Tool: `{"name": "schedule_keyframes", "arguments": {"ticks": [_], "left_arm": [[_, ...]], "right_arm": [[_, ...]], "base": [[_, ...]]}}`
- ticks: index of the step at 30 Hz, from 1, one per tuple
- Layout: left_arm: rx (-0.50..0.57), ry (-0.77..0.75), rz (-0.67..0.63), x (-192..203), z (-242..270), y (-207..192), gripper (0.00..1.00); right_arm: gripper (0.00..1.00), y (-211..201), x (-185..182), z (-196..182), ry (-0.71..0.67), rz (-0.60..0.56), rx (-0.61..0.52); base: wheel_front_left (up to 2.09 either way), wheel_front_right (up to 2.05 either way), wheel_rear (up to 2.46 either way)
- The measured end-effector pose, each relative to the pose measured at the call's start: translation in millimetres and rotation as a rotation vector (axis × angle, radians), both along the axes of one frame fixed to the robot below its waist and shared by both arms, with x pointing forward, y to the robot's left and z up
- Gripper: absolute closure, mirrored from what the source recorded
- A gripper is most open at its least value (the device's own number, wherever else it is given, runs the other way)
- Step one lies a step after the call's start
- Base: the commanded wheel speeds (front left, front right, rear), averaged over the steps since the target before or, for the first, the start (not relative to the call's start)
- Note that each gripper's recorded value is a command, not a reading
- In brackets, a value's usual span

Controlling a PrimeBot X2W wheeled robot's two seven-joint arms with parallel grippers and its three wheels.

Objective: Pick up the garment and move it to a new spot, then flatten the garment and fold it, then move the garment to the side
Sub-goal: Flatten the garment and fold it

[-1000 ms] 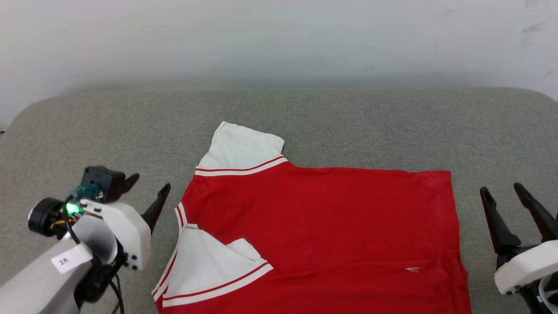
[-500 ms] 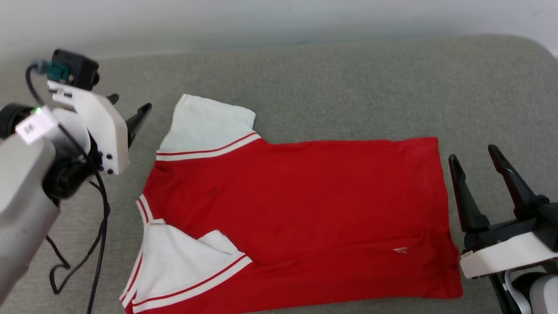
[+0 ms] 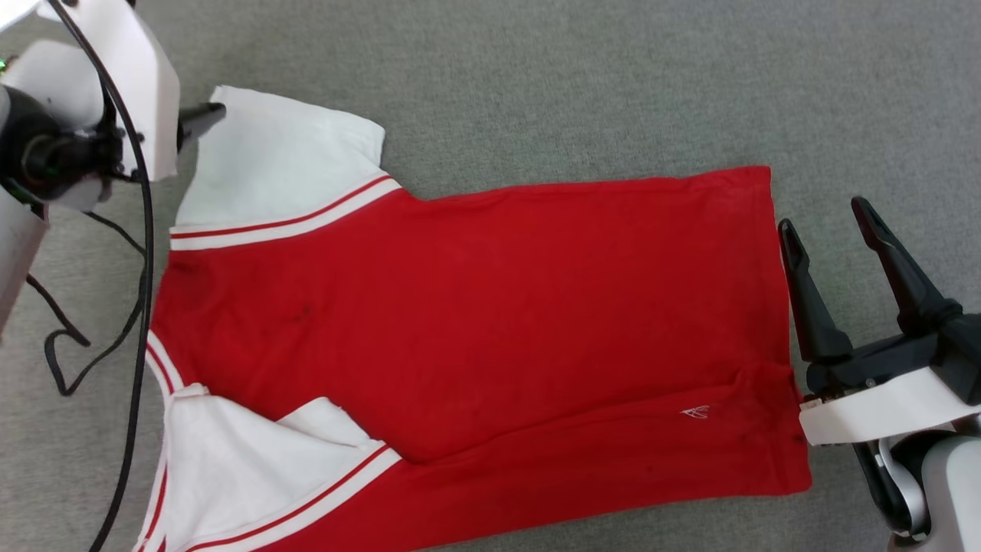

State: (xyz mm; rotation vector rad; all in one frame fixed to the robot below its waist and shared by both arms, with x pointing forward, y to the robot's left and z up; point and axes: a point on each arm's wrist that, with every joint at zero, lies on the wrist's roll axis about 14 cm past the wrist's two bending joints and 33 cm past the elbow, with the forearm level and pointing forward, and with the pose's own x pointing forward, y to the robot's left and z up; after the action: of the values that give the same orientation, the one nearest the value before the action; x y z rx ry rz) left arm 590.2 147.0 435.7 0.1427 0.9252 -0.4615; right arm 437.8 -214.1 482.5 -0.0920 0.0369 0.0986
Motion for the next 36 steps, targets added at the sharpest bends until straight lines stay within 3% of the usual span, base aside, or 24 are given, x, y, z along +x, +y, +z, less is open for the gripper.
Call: {"name": "schedule_keyframes", "arguments": {"ticks": [14, 15, 16, 17, 23, 29, 36], "left_arm": [[0.116, 0.162, -0.056, -4, -62, -1, 0.0], [0.114, 0.162, -0.057, -5, -62, 0, 0.37], [0.107, 0.165, -0.056, -6, -62, 0, 0.82], [0.103, 0.166, -0.055, -7, -63, 0, 1.0], [0.096, 0.109, -0.053, -4, -57, 2, 1.0], [0.082, -0.075, -0.109, 2, -19, -11, 1.0], [0.046, -0.209, -0.158, -14, 13, -19, 1.0]], "right_arm": [[0.0, -7, 3, -31, 0.066, -0.016, -0.011], [0.0, -8, 4, -30, 0.064, -0.017, -0.011], [0.0, -8, 4, -30, 0.062, -0.016, -0.011], [0.0, -7, 5, -30, 0.061, -0.016, -0.011], [0.0, -5, 9, -25, 0.042, -0.006, -0.01], [0.0, -18, 20, 3, 0.004, 0.001, -0.045], [0.0, -17, 40, 13, 0.195, 0.087, -0.105]], "base": [[0.0, 0.0, 0.0], [0.0, 0.0, 0.0], [0.0, 0.0, 0.0], [0.0, 0.0, 0.0], [0.0, 0.0, 0.0], [0.0, 0.0, 0.0], [0.0, 0.0, 0.0]]}}
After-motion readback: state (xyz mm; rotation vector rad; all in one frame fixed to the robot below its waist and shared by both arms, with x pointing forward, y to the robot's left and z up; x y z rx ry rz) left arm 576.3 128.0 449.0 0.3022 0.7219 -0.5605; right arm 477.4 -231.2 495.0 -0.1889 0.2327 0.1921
